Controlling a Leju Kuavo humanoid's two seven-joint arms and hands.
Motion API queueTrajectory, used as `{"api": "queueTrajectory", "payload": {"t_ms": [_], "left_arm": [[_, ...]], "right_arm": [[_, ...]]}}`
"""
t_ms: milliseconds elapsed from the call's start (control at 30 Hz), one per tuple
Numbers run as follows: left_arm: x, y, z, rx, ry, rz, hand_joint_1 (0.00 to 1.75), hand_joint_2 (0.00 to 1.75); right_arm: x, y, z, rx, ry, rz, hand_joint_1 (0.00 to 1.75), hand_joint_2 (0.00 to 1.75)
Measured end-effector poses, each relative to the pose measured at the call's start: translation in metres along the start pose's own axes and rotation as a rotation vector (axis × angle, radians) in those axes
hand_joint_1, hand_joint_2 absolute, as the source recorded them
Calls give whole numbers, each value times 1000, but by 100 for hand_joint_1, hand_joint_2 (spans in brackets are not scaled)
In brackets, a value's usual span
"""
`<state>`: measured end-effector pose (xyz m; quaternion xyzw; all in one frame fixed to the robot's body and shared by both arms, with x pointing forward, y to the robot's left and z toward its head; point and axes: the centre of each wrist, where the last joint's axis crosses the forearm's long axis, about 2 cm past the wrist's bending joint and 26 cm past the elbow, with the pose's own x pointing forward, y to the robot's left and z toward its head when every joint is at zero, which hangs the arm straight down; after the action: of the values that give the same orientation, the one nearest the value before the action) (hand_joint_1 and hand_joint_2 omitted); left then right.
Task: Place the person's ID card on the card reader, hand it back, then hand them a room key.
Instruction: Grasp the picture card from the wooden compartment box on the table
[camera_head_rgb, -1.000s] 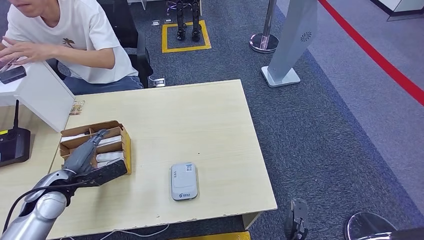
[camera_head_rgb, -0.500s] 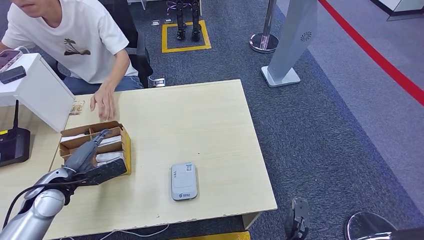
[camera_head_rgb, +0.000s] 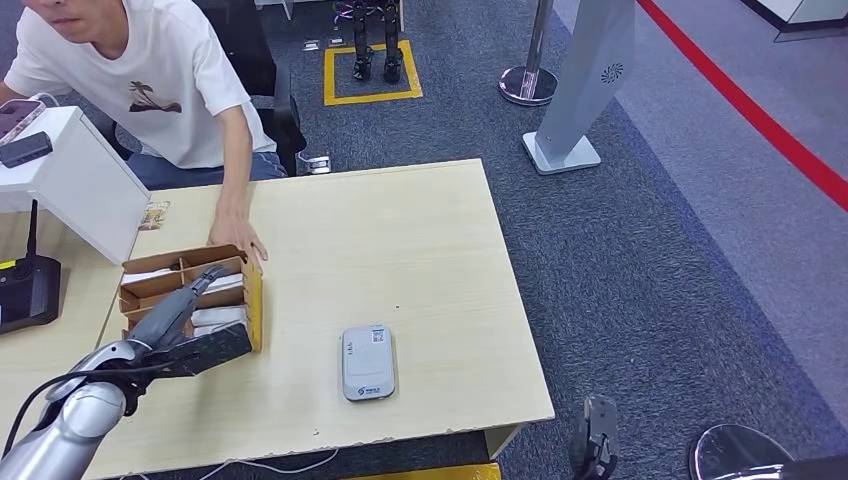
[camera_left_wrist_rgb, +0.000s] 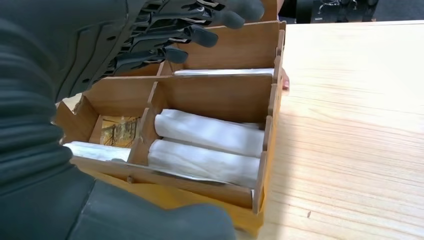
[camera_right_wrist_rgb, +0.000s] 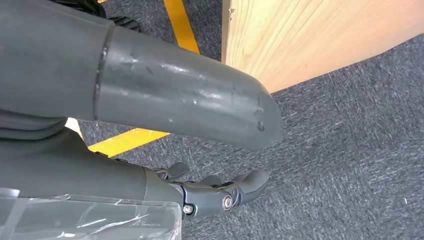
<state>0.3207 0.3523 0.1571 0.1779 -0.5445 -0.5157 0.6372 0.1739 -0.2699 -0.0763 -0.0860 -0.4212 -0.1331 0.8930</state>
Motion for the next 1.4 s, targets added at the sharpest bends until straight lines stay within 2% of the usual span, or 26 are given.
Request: {"api": "queueTrajectory", "payload": {"t_ms": [533,700,800,900,1133,1400], "left_arm": [[-6,2,12,-36,3,-36,0,175],[-10,5,16,-7,61,-125,0,175],[-13,12,22,14,91,-210,0,175],[-16,23,31,-29,102,-265,0,175],[-17,50,55,-82,82,-335,0,175],[-14,58,64,-80,74,-375,0,175]], "right_arm": [[0,1,0,5,0,2,0,0],[0,1,0,6,1,-2,0,0],[-1,1,1,2,0,-10,0,0],[-2,1,1,0,-2,-16,0,0],[-2,1,1,-3,-4,-22,0,0],[-2,1,1,-3,-5,-22,0,0]]}}
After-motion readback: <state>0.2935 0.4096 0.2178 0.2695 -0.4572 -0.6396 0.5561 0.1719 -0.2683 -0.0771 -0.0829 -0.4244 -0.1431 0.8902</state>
